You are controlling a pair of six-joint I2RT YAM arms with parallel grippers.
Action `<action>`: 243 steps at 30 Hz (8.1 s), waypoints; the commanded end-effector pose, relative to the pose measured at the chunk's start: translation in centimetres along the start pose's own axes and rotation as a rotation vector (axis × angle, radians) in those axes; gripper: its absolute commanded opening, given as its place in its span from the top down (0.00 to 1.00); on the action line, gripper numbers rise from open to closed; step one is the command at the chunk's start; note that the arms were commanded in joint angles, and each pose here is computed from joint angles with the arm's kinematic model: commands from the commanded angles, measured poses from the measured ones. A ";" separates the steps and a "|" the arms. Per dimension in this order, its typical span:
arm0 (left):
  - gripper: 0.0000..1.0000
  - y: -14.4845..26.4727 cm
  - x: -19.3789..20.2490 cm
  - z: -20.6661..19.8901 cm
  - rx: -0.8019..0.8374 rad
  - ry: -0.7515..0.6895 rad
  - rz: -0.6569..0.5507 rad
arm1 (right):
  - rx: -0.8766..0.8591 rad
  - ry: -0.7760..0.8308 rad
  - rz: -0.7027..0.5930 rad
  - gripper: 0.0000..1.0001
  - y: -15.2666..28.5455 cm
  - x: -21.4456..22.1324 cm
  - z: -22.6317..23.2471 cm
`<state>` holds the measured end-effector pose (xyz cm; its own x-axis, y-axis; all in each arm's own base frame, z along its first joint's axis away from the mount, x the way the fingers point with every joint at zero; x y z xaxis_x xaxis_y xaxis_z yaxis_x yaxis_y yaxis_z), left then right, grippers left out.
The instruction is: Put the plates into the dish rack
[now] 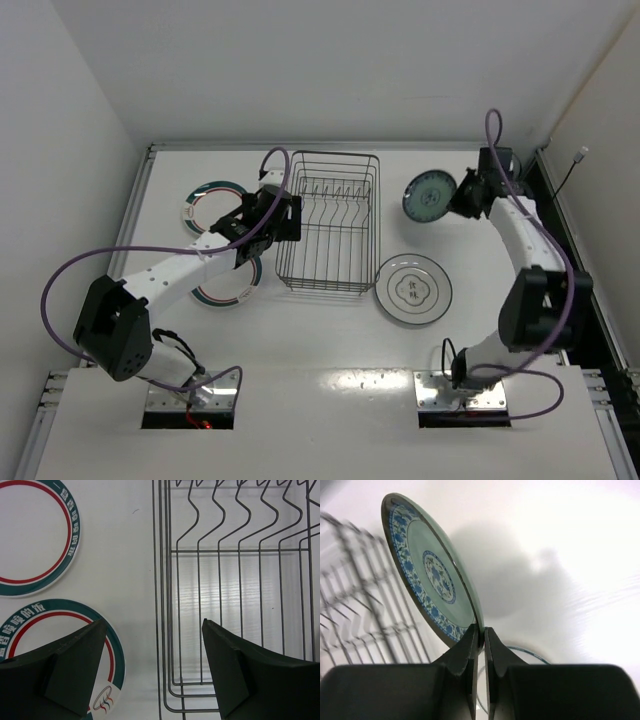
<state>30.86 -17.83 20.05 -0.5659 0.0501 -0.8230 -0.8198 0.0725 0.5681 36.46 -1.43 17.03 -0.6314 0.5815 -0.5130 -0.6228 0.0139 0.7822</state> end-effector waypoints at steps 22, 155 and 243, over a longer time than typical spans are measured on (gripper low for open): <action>0.25 0.4 -1.7 -0.2 -0.022 0.030 -0.052 | 0.295 0.225 -0.333 1.00 4.2 0.9 15.9; 0.25 -0.9 -1.5 0.0 -0.093 0.008 -0.030 | 0.337 0.397 -0.511 1.00 6.1 5.4 23.1; 1.00 -9.6 -15.4 10.8 -0.291 0.159 0.072 | -0.435 0.107 -0.558 0.31 19.8 -1.2 10.9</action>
<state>47.91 -7.22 14.96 -0.8258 -0.0234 -0.5635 -0.5238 -0.3384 0.7817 30.18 7.14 36.05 -0.2240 0.4910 -0.8419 -0.9722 -0.0524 0.2281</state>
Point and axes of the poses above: each gripper's point midway between its finger pads, its own y axis back along the fingers, its own z axis along the line the jaws close on, x = y × z, the point moved 6 cm from there along y, back along the fingers, and after that the axes turned 3 degrees about -y, right-handed, at the moved point
